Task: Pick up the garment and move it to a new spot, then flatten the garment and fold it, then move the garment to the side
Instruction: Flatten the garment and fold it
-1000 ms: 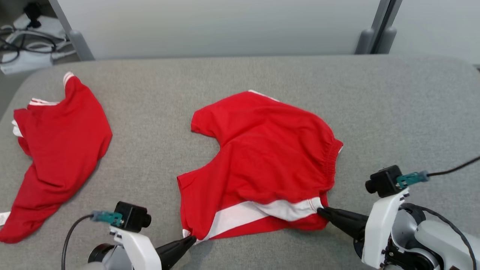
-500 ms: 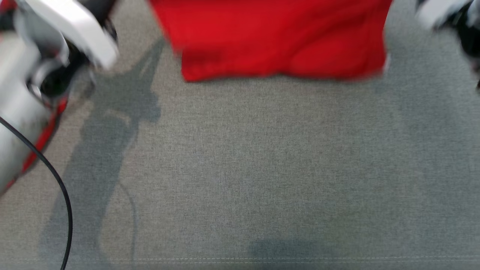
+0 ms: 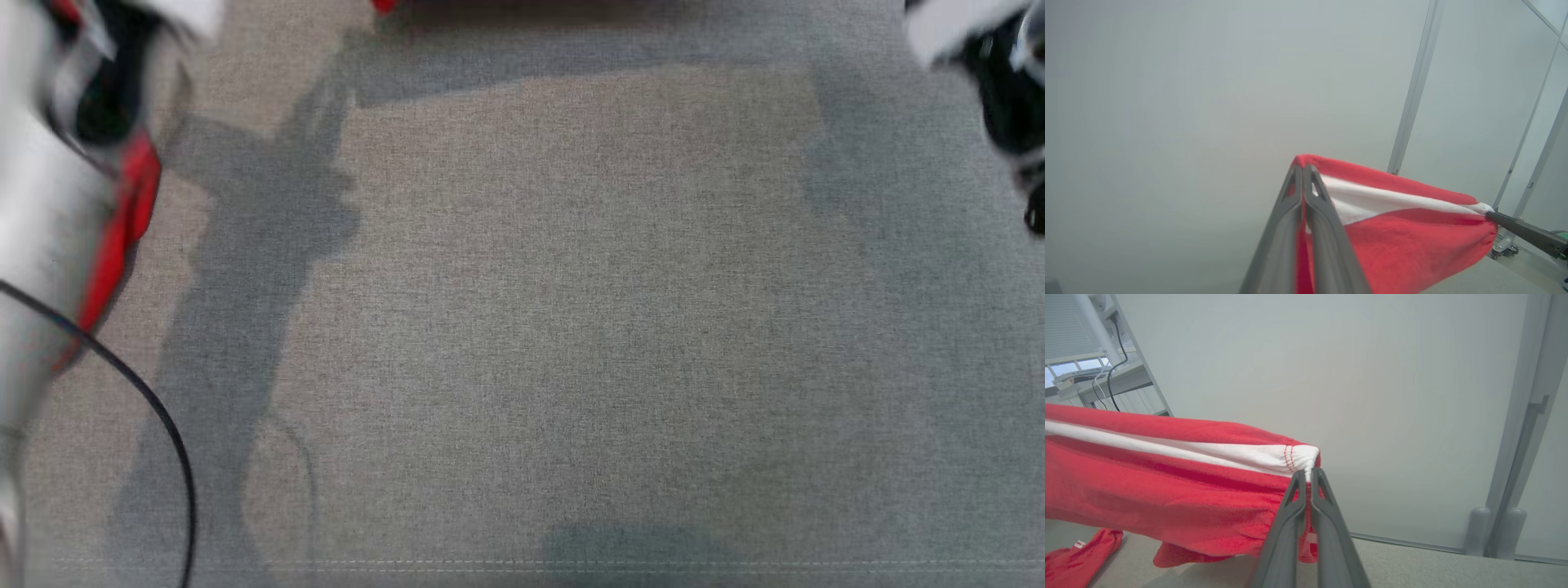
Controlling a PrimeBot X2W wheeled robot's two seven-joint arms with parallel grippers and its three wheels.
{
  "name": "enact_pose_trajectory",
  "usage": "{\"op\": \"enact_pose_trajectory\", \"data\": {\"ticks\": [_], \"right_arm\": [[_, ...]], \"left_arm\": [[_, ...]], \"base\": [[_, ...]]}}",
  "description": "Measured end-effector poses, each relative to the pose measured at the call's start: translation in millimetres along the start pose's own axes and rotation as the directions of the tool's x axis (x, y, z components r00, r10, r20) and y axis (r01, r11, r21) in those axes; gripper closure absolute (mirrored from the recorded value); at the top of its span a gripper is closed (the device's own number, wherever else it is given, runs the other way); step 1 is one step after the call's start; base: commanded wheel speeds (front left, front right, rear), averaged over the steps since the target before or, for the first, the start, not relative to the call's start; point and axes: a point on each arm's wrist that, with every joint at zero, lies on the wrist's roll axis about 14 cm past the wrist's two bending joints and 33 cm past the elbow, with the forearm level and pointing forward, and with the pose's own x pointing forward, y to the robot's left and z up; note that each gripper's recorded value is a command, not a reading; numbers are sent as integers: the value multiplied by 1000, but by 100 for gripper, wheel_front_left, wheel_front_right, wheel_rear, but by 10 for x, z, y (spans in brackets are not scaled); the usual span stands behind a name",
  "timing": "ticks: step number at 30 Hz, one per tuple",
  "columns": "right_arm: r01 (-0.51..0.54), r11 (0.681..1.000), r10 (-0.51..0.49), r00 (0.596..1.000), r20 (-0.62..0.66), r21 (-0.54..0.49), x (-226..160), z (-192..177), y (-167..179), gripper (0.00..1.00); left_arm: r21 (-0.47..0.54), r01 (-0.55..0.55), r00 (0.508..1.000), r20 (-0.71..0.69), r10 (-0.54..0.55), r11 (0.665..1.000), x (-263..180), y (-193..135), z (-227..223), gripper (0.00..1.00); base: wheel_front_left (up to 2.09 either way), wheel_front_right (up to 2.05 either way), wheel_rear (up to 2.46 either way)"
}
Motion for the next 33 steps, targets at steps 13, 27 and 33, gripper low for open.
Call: {"op": "enact_pose_trajectory", "data": {"ticks": [13,27,33], "right_arm": [[-43,993,92,875,-476,114,-1147,-1210,196,100],[-85,994,113,803,-585,75,-1908,-1314,423,100],[-87,994,105,806,-582,59,-2279,-1417,536,100]], "left_arm": [[-243,-116,885,-466,-11,963,-1585,-375,-1670,100],[-200,-186,840,-541,50,962,-2326,-520,-1749,100],[-210,-205,842,-535,63,956,-2601,-631,-1712,100]], "base": [[0,0,0],[0,0,0],[0,0,0]]}}
